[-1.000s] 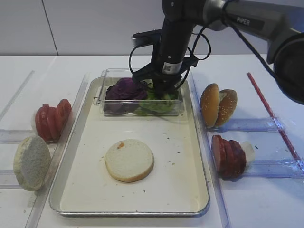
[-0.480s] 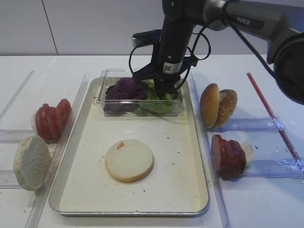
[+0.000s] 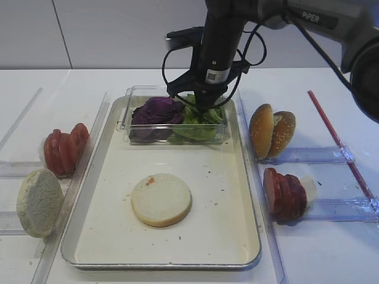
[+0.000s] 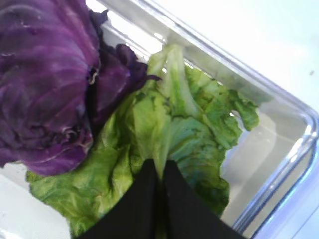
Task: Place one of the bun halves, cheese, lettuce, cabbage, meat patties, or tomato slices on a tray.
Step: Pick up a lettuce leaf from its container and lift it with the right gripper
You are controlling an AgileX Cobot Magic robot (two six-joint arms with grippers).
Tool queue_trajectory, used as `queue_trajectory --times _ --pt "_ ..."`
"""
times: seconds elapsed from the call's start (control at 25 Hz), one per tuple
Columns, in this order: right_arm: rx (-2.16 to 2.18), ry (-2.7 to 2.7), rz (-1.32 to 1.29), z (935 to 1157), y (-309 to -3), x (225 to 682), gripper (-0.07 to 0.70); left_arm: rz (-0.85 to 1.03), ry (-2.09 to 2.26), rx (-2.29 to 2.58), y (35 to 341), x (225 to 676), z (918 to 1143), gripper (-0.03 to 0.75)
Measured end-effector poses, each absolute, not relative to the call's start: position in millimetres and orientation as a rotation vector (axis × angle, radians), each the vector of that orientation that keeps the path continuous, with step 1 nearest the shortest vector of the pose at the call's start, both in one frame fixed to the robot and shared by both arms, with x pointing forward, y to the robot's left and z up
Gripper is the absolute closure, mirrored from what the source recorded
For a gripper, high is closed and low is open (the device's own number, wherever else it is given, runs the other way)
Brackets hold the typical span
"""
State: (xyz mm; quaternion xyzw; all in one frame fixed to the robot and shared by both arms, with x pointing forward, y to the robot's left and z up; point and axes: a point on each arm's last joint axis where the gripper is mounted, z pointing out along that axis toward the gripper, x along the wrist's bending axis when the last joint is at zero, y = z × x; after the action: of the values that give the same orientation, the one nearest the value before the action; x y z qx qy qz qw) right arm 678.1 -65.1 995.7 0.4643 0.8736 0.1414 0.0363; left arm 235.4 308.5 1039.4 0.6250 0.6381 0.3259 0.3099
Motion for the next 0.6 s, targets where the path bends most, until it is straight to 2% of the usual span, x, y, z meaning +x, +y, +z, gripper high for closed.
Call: queue_trajectory --times 0.6 --pt "1.393 2.635 0.522 1036 -70 669 0.58 0.861 1.686 1.651 309 235 1039 0.299"
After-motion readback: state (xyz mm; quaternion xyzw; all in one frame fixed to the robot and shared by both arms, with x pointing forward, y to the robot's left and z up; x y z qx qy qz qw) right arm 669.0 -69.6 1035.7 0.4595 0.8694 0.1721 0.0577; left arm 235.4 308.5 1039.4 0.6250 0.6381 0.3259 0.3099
